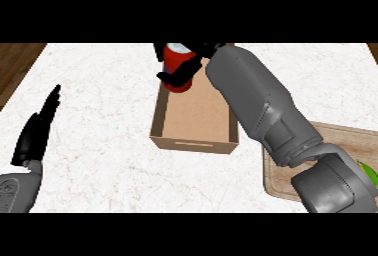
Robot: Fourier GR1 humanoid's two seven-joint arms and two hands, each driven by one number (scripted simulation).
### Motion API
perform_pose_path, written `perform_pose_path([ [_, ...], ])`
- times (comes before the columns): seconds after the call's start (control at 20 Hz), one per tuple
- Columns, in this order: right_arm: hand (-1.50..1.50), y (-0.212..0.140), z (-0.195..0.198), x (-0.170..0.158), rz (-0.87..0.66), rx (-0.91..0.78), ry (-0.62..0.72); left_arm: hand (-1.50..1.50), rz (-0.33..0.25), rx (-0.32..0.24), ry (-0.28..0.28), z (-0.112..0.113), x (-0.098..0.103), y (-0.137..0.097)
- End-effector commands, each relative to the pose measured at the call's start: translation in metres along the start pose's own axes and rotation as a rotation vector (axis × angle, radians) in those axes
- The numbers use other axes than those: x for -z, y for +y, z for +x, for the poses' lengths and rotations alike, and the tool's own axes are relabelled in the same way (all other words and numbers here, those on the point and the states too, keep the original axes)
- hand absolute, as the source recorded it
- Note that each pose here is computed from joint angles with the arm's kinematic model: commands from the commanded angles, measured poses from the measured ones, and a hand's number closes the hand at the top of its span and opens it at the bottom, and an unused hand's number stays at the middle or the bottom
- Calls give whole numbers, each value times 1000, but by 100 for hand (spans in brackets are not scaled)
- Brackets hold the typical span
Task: Pick the can from the cutting board and place it in the cardboard box
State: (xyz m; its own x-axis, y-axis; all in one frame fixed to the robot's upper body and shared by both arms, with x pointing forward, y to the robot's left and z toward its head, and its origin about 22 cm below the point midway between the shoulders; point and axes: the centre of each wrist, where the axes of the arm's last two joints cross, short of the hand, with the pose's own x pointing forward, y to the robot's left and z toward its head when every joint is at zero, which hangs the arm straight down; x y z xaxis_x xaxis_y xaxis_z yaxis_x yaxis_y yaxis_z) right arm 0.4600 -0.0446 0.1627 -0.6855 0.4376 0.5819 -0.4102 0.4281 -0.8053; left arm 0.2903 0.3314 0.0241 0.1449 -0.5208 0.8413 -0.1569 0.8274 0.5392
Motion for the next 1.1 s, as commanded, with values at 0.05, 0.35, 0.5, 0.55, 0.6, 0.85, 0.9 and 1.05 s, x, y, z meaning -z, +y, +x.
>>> perform_pose_path([
  [0.05, -150, 19, -16, -10, 33, 84, 157, 0, -31, 2, -34, 5, 4, -2],
  [0.35, -150, 20, -18, -11, 32, 150, 99, 0, -29, 1, -39, 17, 8, -14],
  [0.5, -150, 11, -9, -5, -47, 190, 17, 0, -27, 15, -25, 5, 8, -9],
  [0.55, -150, 20, -20, -13, -90, 209, 1, 0, -41, 7, -28, 2, 3, -12],
  [0.6, -150, 25, -26, -18, -121, 236, -11, 0, -18, -9, -23, 2, 3, 1],
  [0.85, -150, -1, -17, -14, -226, 396, -40, 0, -1, -5, -15, 4, 4, -4],
  [0.9, -150, 6, -11, -7, -246, 445, -51, 0, 2, -10, 3, 5, 6, 0],
  [1.05, -150, -11, -31, -28, -293, 473, -44, 0, 11, 2, 20, -19, -7, 6],
])
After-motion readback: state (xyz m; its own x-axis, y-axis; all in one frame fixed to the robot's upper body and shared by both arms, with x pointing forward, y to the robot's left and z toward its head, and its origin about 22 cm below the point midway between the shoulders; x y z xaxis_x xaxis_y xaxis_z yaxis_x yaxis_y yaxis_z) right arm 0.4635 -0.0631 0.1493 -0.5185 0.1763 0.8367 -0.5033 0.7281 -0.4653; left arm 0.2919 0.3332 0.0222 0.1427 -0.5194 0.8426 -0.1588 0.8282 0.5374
